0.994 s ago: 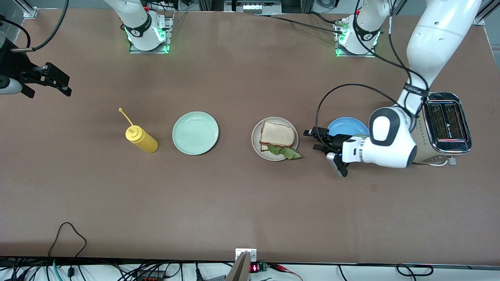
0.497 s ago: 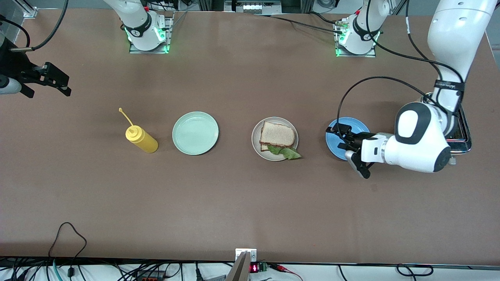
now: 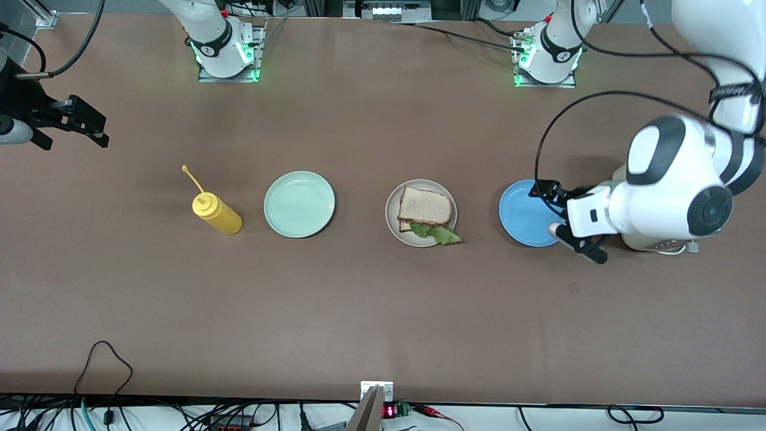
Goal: Make sandwich in beige plate with both arms
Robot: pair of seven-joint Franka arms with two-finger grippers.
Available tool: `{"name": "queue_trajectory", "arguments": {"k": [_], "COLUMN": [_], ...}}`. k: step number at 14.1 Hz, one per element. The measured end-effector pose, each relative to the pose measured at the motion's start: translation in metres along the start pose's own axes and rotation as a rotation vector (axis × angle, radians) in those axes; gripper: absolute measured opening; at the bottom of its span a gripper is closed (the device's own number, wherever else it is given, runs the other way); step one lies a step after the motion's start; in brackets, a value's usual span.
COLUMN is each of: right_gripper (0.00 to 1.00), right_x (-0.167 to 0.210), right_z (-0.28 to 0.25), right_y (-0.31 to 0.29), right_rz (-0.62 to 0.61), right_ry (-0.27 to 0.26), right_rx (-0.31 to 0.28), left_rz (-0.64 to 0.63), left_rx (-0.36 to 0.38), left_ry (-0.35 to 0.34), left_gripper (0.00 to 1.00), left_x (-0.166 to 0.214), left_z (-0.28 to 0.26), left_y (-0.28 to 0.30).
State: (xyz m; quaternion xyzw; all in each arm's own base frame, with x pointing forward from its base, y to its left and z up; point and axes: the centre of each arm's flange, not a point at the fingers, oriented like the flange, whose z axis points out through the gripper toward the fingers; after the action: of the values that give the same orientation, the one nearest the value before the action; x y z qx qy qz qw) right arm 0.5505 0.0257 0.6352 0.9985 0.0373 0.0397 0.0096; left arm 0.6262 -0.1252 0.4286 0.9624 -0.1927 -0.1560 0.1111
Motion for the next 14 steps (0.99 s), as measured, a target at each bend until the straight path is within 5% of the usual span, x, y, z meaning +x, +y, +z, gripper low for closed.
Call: {"name": "queue_trajectory", "arguments": {"k": [3,6,11,14], "right_gripper": [1.0,1.0,1.0,1.0], "right_x": [0.001,0.001,0.002,0.002], "right_z": [-0.006,-0.008,-0.012,-0.024], "right_y": [0.0,0.0,0.0,0.001], "right_rz": [-0.002,-0.009,-0.008,-0.007], "right_ry": [0.012,0.016,0.028,0.052], "right_rx": [0.0,0.0,-0.001,0.0], "left_rz": [-0.155,-0.202,-0.315,-0.355], "left_rx": [0.165,0.26,0.287,0.269], "left_ry": [-0.035,0.005,0.192,0.236], "left_gripper": [1.0,1.0,1.0,1.0], "left_x": [-0.027,-0.052,-0.115,-0.155], "left_z": [-0.046,-0.093,-0.157,-0.161], "left_y": [0.025,0.038,0.022,0.013]}}
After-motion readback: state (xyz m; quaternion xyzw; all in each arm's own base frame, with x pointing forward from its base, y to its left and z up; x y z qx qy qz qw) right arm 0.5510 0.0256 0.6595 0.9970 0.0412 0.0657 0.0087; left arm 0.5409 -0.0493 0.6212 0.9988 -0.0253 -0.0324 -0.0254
